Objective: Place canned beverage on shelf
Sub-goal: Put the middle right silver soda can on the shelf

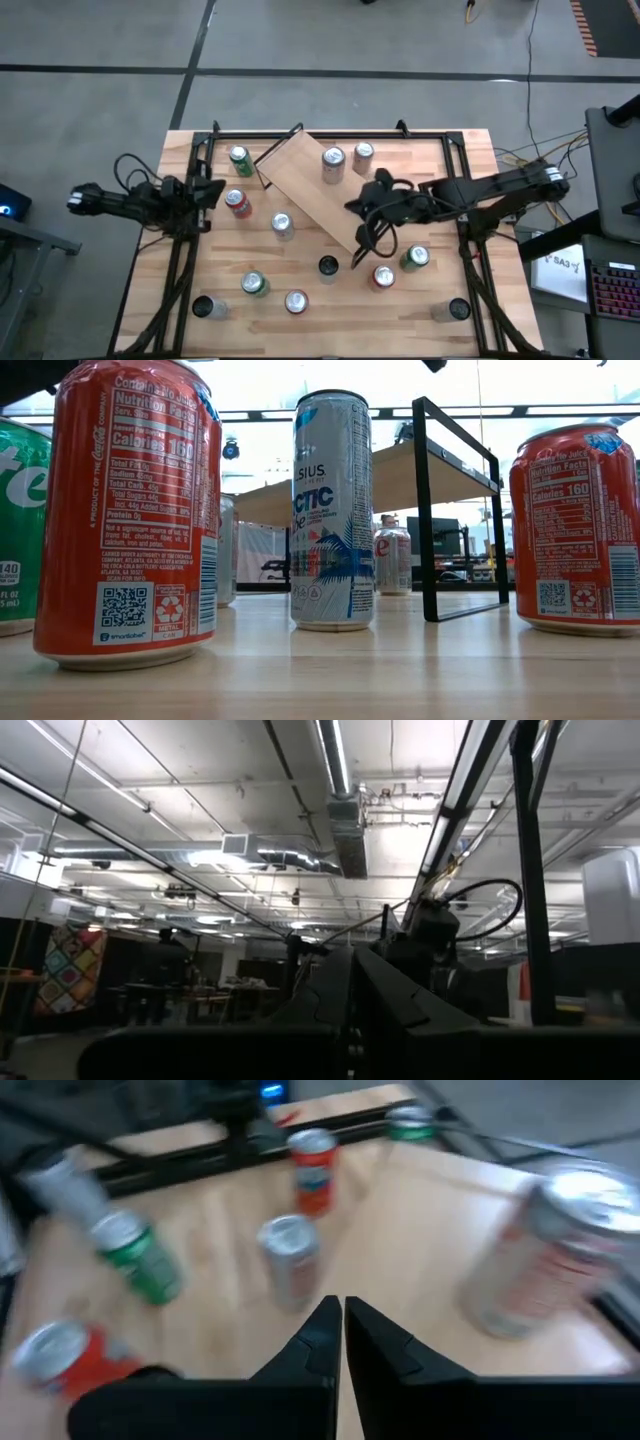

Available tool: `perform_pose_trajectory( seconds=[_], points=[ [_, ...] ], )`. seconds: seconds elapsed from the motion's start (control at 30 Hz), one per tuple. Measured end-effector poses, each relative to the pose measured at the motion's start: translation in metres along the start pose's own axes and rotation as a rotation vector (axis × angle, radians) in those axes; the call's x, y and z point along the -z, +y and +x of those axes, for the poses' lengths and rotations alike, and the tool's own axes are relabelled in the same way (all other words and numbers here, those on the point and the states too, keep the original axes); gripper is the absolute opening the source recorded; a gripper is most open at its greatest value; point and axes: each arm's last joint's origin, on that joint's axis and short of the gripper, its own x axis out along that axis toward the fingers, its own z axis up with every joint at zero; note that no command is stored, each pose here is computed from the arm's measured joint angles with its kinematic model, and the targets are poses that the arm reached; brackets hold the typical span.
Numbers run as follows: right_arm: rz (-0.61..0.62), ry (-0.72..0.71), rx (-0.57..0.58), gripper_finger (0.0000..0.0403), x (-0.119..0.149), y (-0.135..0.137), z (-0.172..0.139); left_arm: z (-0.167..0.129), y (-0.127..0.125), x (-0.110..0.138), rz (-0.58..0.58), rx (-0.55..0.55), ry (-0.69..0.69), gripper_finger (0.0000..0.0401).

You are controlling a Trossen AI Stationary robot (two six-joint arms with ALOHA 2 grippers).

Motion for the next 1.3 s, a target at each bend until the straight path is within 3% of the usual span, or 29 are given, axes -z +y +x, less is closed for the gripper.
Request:
perform_pose_trajectory(
  seconds=[0.17,0.4,0.73,1.1,1.3],
  points=[
    [0.054,-0.004,0.212,0.0009,0.002,-0.016,0.011,0.001,-0.001,0.003,0.005,0.002,0.015,0.0000],
    [0.059,0.081,0.329,0.0009,0.005,-0.044,0.053,0.001,-0.001,0.001,0.002,0.001,0.004,0.0000],
    [0.085,0.159,0.361,0.0009,0.012,-0.065,0.084,0.001,0.000,0.000,0.031,-0.002,-0.012,0.0000],
    [0.073,0.163,0.358,0.0009,0.011,-0.065,0.083,0.001,0.000,-0.002,0.048,-0.004,-0.025,0.0000],
    [0.047,0.176,0.215,0.0009,0.011,-0.046,0.063,0.001,0.000,-0.001,0.052,-0.005,-0.022,0.0000]
  ],
)
